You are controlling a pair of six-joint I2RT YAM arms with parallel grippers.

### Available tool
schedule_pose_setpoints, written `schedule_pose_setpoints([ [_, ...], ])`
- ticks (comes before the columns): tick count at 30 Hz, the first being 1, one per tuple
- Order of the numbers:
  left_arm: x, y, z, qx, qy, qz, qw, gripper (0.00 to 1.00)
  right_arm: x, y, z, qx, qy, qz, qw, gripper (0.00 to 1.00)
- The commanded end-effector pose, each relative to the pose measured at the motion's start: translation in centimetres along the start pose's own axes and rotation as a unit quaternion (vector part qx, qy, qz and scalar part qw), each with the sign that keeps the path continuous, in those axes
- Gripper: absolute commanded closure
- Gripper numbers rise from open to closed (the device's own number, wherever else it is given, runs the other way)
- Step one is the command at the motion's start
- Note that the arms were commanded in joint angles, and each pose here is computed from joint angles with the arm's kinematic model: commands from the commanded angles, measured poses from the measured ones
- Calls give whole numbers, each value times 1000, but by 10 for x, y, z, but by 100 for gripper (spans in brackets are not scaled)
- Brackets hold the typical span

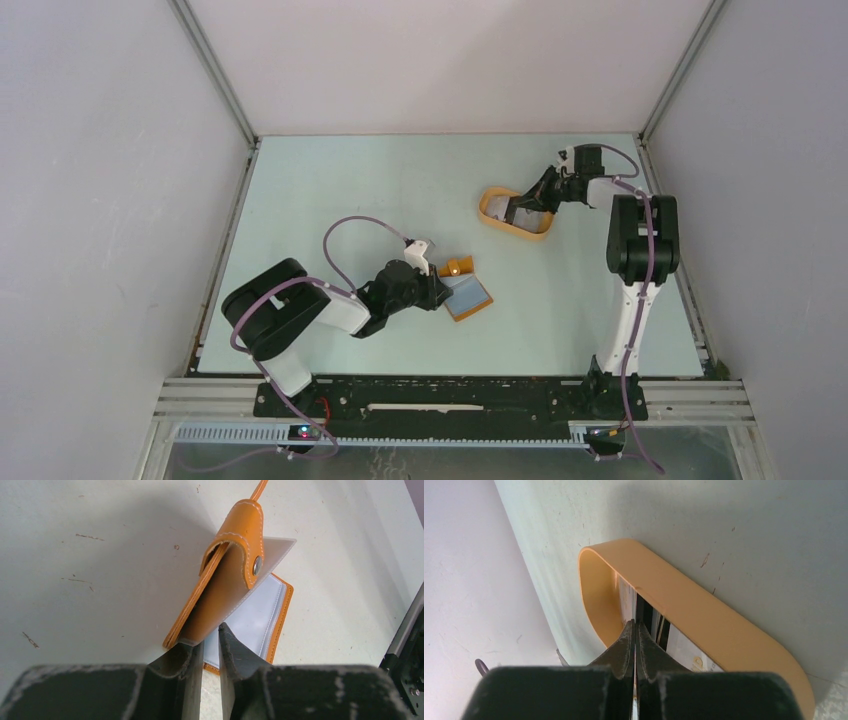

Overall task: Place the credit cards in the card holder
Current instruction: Pick up the credit card from the storage box.

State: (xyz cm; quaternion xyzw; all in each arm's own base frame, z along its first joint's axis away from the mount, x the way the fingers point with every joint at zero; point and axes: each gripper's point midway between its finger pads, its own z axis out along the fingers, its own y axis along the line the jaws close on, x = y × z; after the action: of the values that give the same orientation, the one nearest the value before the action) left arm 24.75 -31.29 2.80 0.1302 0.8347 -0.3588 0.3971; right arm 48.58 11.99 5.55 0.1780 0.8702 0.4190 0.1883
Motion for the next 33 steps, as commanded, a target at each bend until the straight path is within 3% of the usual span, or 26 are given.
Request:
schedule_pose_setpoints([
  [1, -1, -2, -3, 3, -6, 2, 1000, 79, -11, 32, -32, -17, -34, -67, 997, 100],
  [14, -3, -3, -3, 6, -5, 13, 1000, 79, 4, 45, -79, 8, -53, -169, 984, 100],
  [18, -3, -4, -3, 8, -4, 15, 1000, 79, 18, 70, -102, -28, -57, -254, 965, 100],
  [21, -2, -5, -3, 12, -1, 17, 1000, 79, 39, 94, -120, -69, -53, -337, 937, 100],
  [26, -2, -9, -1, 29, 2, 14, 999, 78, 96, 132, -144, -153, -31, -498, 853, 100],
  [28, -1, -10, -1, 36, 4, 12, 999, 79, 133, 142, -149, -216, 2, -571, 792, 100],
  [32, 1, -12, -3, 49, 11, 8, 999, 78, 210, 127, -155, -297, 74, -711, 633, 100],
  [33, 1, -12, -4, 51, 12, 6, 999, 78, 221, 123, -152, -301, 90, -729, 608, 100],
])
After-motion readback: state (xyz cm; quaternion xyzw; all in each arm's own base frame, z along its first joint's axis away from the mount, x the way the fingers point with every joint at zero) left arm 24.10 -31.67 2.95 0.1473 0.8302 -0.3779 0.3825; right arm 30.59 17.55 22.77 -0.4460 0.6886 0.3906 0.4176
